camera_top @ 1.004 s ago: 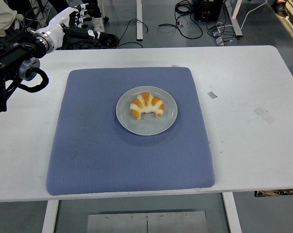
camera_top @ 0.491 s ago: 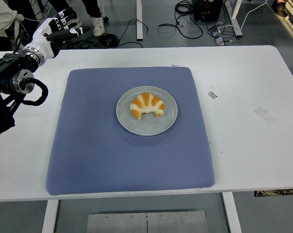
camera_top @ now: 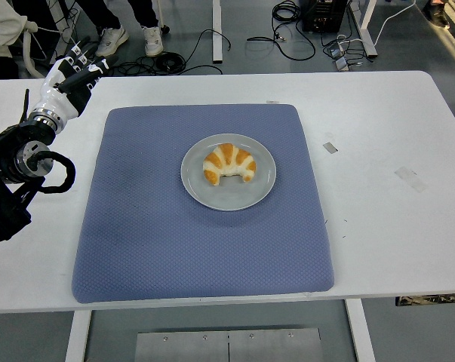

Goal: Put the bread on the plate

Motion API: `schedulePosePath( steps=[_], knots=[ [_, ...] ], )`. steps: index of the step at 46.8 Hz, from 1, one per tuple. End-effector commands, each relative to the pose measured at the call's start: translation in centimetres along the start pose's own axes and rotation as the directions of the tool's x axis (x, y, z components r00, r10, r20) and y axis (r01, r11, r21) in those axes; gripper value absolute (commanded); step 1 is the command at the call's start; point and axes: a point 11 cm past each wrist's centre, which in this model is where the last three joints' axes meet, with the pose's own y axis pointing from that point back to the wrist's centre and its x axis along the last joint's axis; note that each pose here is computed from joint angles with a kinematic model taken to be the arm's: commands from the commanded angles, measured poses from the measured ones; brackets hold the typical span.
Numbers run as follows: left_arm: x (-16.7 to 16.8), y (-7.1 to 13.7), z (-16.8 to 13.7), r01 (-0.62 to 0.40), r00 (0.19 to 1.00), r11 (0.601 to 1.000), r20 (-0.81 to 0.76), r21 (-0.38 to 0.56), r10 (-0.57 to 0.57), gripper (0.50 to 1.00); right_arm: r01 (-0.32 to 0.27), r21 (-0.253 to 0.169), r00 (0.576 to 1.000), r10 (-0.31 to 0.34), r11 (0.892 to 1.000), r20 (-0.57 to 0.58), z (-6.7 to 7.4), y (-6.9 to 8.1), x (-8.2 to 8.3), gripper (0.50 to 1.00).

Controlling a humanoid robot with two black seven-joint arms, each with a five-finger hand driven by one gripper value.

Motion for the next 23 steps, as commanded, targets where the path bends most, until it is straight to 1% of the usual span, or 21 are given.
schedulePosePath(
  steps=[1, 5, 12, 18, 23],
  knots=[
    [0.2, 0.2, -0.5, -0.005, 1.000, 1.000, 0.000, 0.008, 0.005, 0.983, 0.000, 0.000, 1.000, 0.000, 1.000, 0.000, 0.0, 0.0, 0.0, 1.000],
    [0.6, 0.5, -1.4, -0.014, 1.000, 1.000, -0.005, 0.022, 0.014, 0.983, 0.001, 0.000, 1.000, -0.001, 1.000, -0.001, 0.0, 0.0, 0.0, 1.000],
    [0.5, 0.6, -1.7, -0.013, 1.000, 1.000, -0.006, 0.026, 0.013, 0.983, -0.001, 0.000, 1.000, 0.001, 1.000, -0.002, 0.0, 0.0, 0.0, 1.000],
    [-0.6, 0.5, -2.6, 0.005, 1.000, 0.999, -0.019, 0.040, -0.004, 0.983, 0.000, 0.000, 1.000, 0.000, 1.000, 0.000, 0.0, 0.0, 0.0, 1.000],
    [-0.6, 0.6, -3.0, 0.005, 1.000, 0.999, -0.026, 0.045, -0.004, 0.983, 0.000, 0.000, 1.000, 0.000, 1.000, 0.000, 0.0, 0.0, 0.0, 1.000]
  ],
)
